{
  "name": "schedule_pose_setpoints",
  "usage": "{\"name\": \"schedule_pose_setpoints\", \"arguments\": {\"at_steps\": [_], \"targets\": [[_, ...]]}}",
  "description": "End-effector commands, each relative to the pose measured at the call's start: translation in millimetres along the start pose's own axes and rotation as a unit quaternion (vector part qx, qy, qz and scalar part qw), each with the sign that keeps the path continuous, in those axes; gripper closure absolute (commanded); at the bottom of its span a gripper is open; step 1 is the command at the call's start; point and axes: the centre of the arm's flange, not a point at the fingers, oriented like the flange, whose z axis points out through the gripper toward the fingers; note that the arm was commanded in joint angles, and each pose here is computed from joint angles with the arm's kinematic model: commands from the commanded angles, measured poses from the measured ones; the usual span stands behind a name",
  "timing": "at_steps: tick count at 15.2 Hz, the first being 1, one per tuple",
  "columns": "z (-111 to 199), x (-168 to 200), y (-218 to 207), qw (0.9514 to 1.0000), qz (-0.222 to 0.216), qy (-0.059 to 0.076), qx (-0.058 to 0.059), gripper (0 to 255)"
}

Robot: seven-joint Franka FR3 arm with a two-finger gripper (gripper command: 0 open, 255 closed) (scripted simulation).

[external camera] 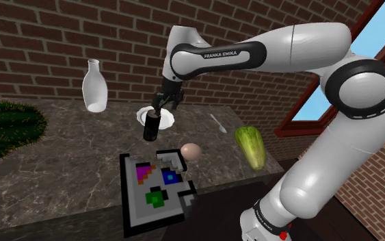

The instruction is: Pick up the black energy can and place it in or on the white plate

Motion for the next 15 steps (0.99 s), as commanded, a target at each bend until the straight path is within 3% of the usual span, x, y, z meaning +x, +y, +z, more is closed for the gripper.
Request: {"name": "schedule_pose_setpoints", "arguments": {"at_steps": [1, 4, 11, 15], "targets": [[11, 20, -11, 1.0000, -0.001, 0.005, -0.004, 0], [22, 49, -26, 0.9999, -0.003, 0.011, -0.009, 0], [59, 50, -25, 0.9999, -0.003, 0.011, -0.009, 0], [62, 50, -25, 0.9999, -0.003, 0.011, -0.009, 0]]}}
